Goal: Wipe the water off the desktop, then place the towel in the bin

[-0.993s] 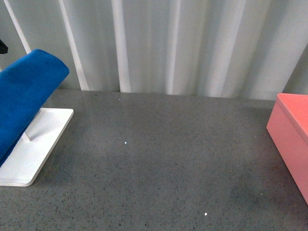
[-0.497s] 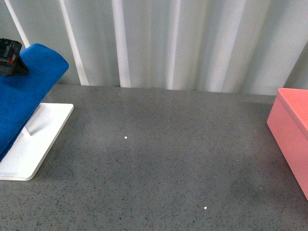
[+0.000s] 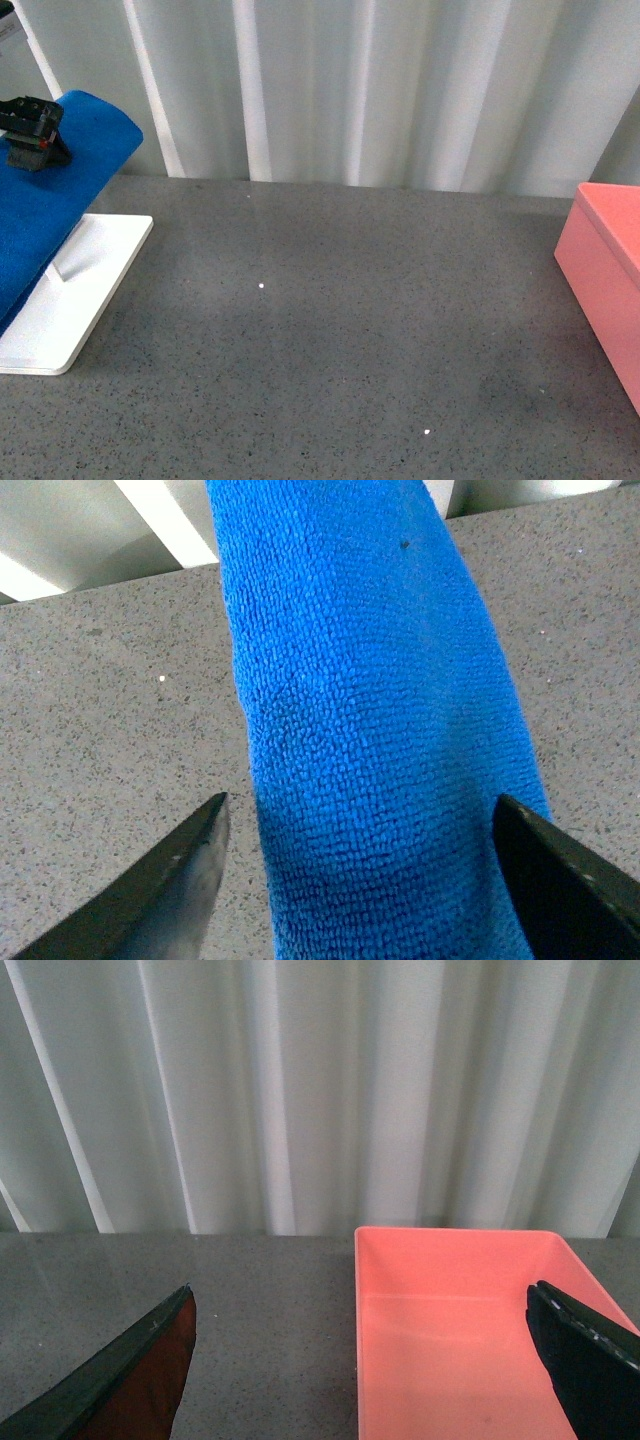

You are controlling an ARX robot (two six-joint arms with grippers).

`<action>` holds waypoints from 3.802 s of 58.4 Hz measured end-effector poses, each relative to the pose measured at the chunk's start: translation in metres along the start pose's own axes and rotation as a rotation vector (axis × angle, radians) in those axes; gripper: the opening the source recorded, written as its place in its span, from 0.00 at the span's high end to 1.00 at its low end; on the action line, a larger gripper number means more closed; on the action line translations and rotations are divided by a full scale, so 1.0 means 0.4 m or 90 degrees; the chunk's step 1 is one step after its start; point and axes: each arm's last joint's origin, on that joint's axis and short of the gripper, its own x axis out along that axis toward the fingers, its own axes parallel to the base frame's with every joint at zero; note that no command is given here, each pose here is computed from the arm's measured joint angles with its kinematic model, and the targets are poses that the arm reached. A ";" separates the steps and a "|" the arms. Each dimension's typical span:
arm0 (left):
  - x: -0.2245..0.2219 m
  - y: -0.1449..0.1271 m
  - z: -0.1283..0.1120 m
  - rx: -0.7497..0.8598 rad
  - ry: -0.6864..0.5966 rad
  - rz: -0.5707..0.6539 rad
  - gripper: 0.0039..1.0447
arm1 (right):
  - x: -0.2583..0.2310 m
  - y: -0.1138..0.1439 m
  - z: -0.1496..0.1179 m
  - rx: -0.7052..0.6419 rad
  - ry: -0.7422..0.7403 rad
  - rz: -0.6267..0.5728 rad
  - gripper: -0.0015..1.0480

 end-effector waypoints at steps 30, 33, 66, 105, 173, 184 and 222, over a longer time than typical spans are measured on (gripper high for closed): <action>-0.044 -0.020 -0.003 -0.027 -0.034 -0.012 0.96 | 0.000 0.000 0.000 0.000 0.000 0.000 0.07; -0.069 -0.020 0.010 -0.029 -0.053 -0.019 0.96 | 0.000 0.000 0.000 0.000 0.000 0.000 0.07; -0.424 -0.166 0.080 -0.129 -0.286 -0.310 0.96 | 0.000 0.000 0.000 0.000 0.000 0.000 0.07; -0.436 -0.421 0.081 -0.158 -0.270 -0.467 0.96 | 0.001 0.000 -0.003 0.001 0.037 0.022 0.07; -0.436 -0.421 0.081 -0.158 -0.270 -0.465 0.96 | 0.478 0.286 -0.018 0.332 0.269 0.729 0.07; -0.436 -0.421 0.081 -0.158 -0.270 -0.465 0.96 | 0.522 0.317 0.007 0.325 0.248 0.758 0.07; -0.435 -0.420 0.081 -0.158 -0.271 -0.459 0.96 | 0.575 0.400 0.056 0.337 0.283 0.749 0.53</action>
